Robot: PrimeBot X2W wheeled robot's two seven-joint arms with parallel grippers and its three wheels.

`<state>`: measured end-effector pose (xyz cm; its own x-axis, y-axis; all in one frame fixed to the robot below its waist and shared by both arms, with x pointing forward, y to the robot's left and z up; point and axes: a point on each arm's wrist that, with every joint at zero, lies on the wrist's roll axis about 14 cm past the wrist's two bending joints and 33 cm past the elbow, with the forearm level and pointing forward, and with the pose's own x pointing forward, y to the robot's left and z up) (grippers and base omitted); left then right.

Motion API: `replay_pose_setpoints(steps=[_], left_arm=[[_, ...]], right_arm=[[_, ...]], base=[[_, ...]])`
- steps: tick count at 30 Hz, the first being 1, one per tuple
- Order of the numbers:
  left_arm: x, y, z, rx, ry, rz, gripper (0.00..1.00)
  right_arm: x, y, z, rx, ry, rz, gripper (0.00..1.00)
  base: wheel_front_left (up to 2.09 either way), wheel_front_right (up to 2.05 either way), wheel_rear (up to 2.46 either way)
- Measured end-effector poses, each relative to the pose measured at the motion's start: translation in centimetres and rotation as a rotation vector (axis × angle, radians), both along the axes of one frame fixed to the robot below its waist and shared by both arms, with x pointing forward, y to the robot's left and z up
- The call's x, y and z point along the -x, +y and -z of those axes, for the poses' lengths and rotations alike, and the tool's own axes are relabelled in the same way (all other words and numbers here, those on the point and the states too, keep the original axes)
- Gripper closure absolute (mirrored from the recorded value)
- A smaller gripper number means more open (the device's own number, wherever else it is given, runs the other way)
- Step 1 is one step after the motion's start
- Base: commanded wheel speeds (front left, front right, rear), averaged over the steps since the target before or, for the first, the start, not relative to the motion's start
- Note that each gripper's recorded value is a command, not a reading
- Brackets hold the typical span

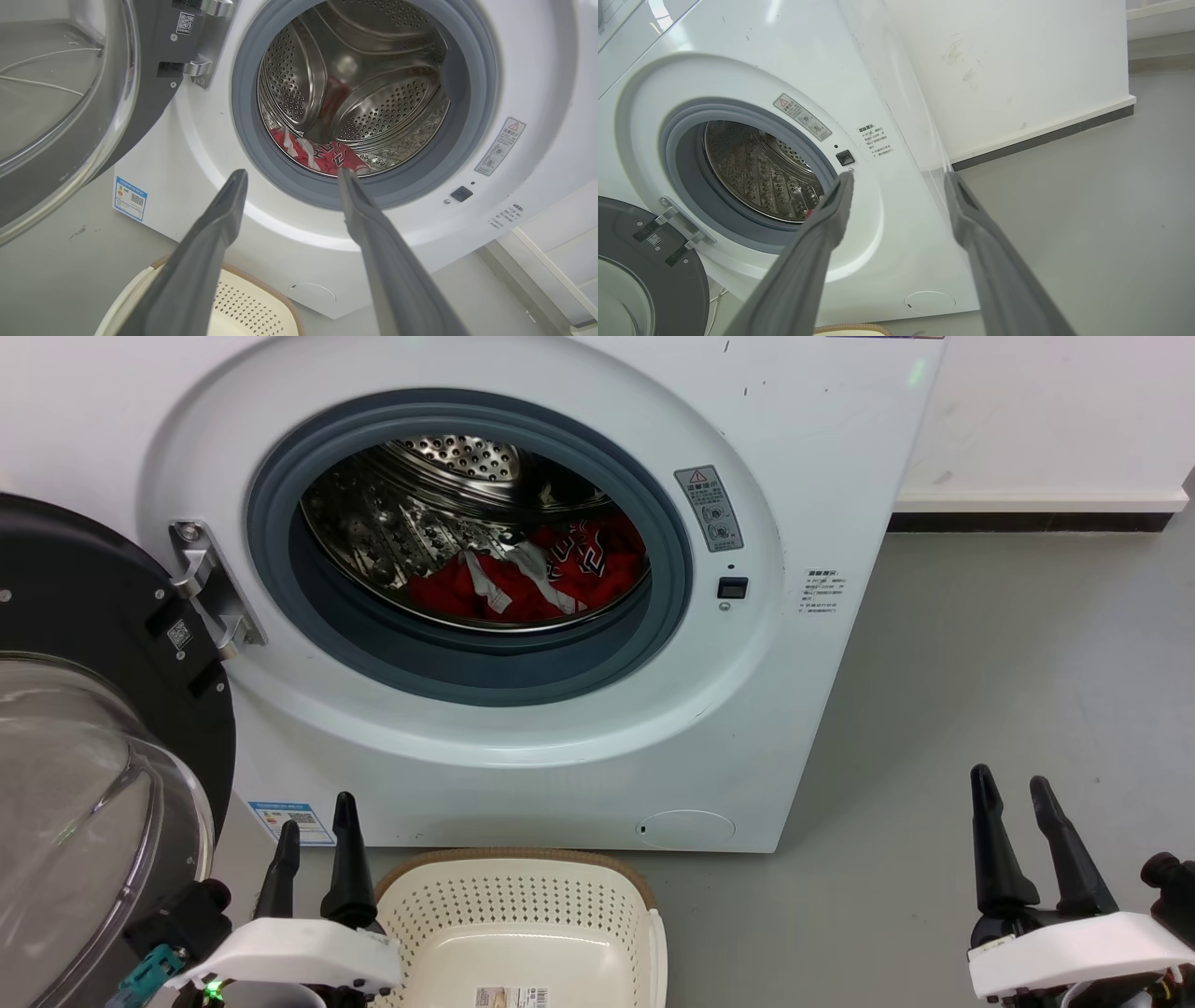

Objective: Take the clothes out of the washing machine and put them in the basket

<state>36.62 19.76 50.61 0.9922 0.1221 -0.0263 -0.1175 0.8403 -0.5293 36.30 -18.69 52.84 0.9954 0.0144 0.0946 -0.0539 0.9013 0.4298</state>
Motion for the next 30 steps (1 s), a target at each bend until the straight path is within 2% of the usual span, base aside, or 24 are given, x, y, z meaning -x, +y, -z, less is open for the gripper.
replay_pose_setpoints(steps=[30], left_arm=[[1.0, -0.2, -0.6, -0.316, -0.033, -0.008, 0.00]], right_arm=[[0.8, 1.1, -1.2, 0.362, -0.075, -0.014, 0.00]], base=[[0.00, 0.00, 0.00]])
